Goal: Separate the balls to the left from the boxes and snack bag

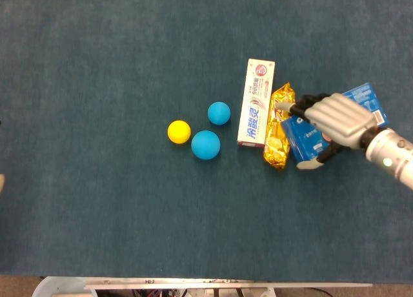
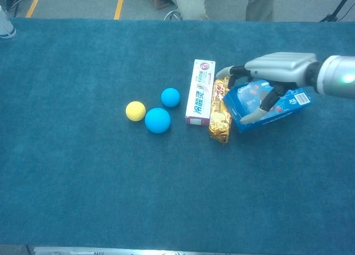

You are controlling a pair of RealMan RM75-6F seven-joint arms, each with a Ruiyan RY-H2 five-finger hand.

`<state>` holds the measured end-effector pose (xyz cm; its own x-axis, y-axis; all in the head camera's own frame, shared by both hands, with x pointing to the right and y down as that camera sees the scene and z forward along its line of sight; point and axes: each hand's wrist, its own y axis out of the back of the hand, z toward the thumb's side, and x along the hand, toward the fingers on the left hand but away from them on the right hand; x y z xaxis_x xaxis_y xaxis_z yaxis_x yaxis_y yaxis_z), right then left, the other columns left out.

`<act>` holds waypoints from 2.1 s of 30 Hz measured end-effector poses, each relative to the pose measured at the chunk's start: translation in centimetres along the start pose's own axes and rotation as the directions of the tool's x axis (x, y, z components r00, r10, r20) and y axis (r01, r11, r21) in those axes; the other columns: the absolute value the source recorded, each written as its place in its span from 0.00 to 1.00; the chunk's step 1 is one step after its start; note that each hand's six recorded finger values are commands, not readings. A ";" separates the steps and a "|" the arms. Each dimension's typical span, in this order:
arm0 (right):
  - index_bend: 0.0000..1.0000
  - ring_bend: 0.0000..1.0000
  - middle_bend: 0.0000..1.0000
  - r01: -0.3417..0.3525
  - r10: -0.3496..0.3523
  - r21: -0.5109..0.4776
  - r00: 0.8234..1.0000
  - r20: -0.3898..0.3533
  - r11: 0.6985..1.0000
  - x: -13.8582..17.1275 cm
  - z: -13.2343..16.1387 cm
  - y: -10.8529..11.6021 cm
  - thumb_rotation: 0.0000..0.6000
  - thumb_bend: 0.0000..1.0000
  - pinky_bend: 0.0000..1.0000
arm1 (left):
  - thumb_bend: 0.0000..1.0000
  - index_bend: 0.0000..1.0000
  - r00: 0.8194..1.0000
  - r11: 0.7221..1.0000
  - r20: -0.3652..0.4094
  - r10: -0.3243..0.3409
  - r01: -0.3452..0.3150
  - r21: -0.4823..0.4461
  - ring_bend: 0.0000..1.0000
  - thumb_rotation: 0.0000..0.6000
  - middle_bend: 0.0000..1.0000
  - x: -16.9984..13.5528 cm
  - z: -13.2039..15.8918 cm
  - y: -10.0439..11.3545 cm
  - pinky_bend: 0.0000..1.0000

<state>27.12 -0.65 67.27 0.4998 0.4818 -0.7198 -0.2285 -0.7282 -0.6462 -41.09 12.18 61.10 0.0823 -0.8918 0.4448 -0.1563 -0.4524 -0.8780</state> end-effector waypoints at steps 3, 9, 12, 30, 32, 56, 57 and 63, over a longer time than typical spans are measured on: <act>0.02 0.14 0.23 0.001 -0.001 -0.017 1.000 0.007 1.000 0.8 -0.5 0.0 0.60 0.00 0.23 | 0.37 0.08 1.000 1.000 0.005 -0.004 0.004 0.003 0.07 1.00 0.13 0.1 0.2 -0.1 0.00; 0.02 0.14 0.23 -0.018 0.018 -0.037 1.000 0.006 0.999 1.7 -0.9 -0.4 0.60 0.00 0.25 | 0.37 0.08 1.000 1.000 0.008 -0.007 0.007 0.004 0.08 1.00 0.13 0.2 0.6 -0.1 0.00; 0.02 0.14 0.23 -0.036 0.037 -0.048 0.999 0.007 0.998 2.1 -1.2 -0.8 0.60 0.00 0.27 | 0.37 0.08 1.000 1.000 0.008 -0.007 0.007 0.006 0.07 1.00 0.13 0.1 0.7 -0.2 0.00; 0.02 0.14 0.23 0.096 -0.094 -0.088 0.995 0.028 0.991 3.4 -2.3 1.8 0.62 0.00 0.27 | 0.37 0.08 0.999 0.999 0.048 -0.020 0.019 0.029 0.08 1.00 0.13 1.1 1.2 0.2 0.00; 0.02 0.14 0.23 0.133 -0.130 -0.085 0.991 0.038 0.987 3.5 -2.6 2.7 0.70 0.00 0.27 | 0.37 0.08 0.998 0.999 0.063 -0.024 0.022 0.031 0.08 1.00 0.13 1.5 1.5 0.3 0.00; 0.02 0.14 0.23 0.431 -0.411 -0.103 0.895 0.174 0.896 8.3 -5.8 8.1 1.00 0.00 0.27 | 0.37 0.08 0.946 0.984 0.274 -0.172 0.154 0.084 0.07 1.00 0.09 8.7 6.9 -2.5 0.00; 0.02 0.14 0.23 0.433 -0.412 -0.106 0.894 0.177 0.895 8.4 -5.9 8.1 1.00 0.00 0.27 | 0.37 0.08 0.941 0.983 0.287 -0.179 0.158 0.095 0.07 1.00 0.09 9.2 7.4 -2.7 0.00; 0.02 0.14 0.23 0.428 -0.406 -0.108 0.896 0.182 0.897 8.7 -6.1 8.0 1.00 0.00 0.27 | 0.37 0.07 0.912 0.972 0.344 -0.221 0.179 0.150 0.07 1.00 0.07 11.4 9.6 -3.4 0.00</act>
<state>34.79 -5.26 57.38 0.3886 0.8156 -0.4288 0.0989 -0.4996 -0.8606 -30.19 3.55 67.47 0.4486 -0.7128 0.5392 0.0103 -0.5991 -0.8006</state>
